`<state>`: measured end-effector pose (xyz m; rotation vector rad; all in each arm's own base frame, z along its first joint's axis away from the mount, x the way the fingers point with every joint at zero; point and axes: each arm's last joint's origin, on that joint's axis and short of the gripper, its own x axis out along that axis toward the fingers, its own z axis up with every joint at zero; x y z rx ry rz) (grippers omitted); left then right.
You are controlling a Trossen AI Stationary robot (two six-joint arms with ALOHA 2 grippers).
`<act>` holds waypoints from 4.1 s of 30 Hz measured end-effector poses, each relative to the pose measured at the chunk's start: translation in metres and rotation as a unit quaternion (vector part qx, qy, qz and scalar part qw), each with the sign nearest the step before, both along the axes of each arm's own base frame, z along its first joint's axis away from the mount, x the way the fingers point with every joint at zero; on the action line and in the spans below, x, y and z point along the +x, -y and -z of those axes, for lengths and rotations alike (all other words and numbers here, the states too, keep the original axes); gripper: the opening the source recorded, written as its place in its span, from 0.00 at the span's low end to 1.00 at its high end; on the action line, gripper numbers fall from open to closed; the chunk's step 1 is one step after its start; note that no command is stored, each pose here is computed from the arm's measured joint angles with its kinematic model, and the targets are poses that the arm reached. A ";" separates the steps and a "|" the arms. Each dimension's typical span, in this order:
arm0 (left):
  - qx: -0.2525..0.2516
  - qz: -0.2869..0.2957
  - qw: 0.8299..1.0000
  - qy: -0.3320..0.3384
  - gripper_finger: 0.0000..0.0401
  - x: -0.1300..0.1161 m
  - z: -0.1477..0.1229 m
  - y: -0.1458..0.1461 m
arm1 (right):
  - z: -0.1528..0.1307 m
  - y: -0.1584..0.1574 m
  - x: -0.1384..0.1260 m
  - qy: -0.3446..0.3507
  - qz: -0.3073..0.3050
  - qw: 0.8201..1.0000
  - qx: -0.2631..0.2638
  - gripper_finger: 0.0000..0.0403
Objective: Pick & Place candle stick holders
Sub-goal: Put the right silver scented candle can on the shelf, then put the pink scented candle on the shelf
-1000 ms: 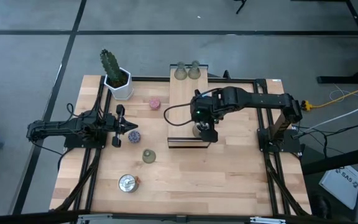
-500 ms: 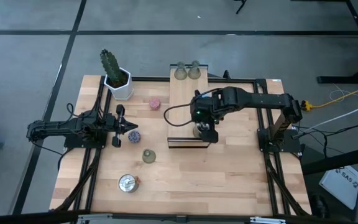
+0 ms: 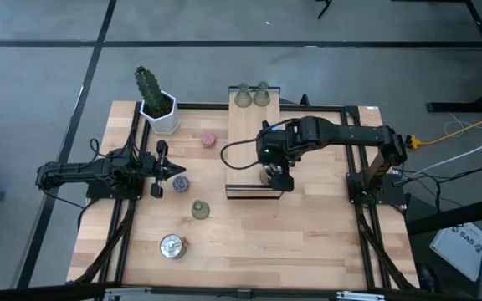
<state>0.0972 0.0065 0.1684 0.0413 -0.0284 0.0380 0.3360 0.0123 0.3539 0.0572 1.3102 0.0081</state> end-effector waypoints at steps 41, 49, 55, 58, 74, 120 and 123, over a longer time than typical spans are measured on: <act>0.000 0.000 1.000 0.000 0.02 0.000 0.000 0.000 | -0.002 0.001 0.000 0.004 0.010 1.000 -0.012 0.99; 0.000 0.000 1.000 0.000 0.02 0.000 0.000 0.000 | -0.014 0.002 -0.007 0.032 0.011 0.999 -0.011 0.99; 0.000 0.000 1.000 0.000 0.02 0.000 0.000 0.000 | -0.025 0.002 -0.014 0.059 0.015 0.998 -0.009 0.99; 0.000 0.000 1.000 0.000 0.02 0.000 0.000 0.000 | -0.032 0.003 -0.019 0.078 0.015 0.997 -0.008 0.99; 0.000 0.000 1.000 0.000 0.02 0.000 0.000 0.000 | -0.060 0.013 -0.042 0.143 0.016 0.989 -0.016 0.99; 0.000 0.000 1.000 0.000 0.02 0.000 0.000 0.000 | -0.003 0.037 -0.164 0.167 0.127 0.977 -0.046 0.99; 0.000 0.000 1.000 0.000 0.02 0.000 0.000 0.000 | 0.005 0.037 -0.164 0.162 0.127 0.978 -0.046 0.99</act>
